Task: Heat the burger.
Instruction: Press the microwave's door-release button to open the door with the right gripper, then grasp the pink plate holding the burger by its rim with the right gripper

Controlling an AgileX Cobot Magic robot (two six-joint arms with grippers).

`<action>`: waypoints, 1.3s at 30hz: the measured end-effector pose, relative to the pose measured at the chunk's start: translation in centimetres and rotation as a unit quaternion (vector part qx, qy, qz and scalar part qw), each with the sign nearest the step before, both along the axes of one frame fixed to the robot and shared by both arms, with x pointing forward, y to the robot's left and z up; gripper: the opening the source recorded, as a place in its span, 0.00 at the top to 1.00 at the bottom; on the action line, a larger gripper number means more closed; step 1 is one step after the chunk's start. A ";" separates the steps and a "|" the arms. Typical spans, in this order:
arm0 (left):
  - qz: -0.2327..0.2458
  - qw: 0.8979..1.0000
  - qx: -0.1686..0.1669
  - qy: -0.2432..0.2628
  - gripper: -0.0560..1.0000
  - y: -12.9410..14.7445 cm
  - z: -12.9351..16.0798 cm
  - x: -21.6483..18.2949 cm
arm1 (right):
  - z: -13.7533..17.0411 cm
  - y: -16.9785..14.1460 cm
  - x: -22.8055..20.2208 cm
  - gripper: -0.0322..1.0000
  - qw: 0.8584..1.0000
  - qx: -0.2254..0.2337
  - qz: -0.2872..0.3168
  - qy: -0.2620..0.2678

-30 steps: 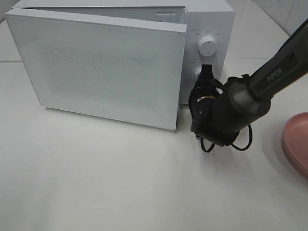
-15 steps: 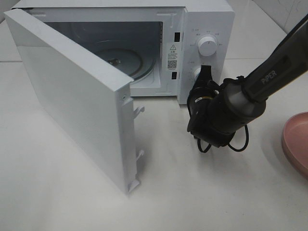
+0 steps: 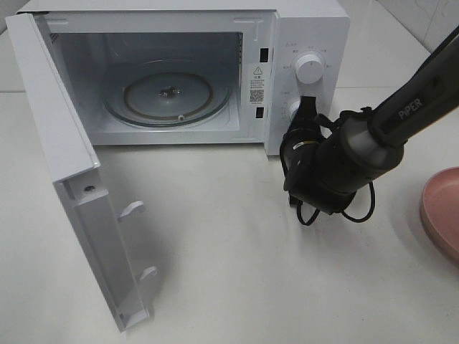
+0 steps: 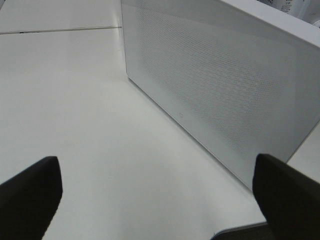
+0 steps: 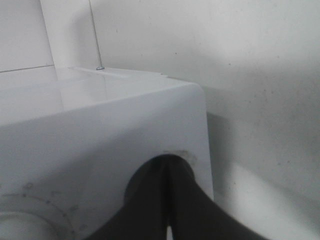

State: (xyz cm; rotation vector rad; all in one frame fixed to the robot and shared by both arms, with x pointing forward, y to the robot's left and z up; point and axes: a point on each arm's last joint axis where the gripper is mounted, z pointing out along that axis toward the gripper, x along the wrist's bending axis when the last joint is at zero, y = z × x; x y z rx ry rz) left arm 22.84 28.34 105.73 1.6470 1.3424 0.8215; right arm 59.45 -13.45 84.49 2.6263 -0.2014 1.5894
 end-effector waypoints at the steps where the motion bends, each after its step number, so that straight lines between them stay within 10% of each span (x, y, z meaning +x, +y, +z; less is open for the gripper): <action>1: 0.000 1.000 0.000 0.000 0.05 0.0 0.0 0.0 | 0.0 -0.2 -0.1 0.96 1.000 -0.002 0.003 0.003; 39: 0.000 1.000 0.000 0.000 0.05 0.0 0.0 0.0 | 3.7 -3.1 -6.2 0.96 0.971 -0.129 0.176 0.095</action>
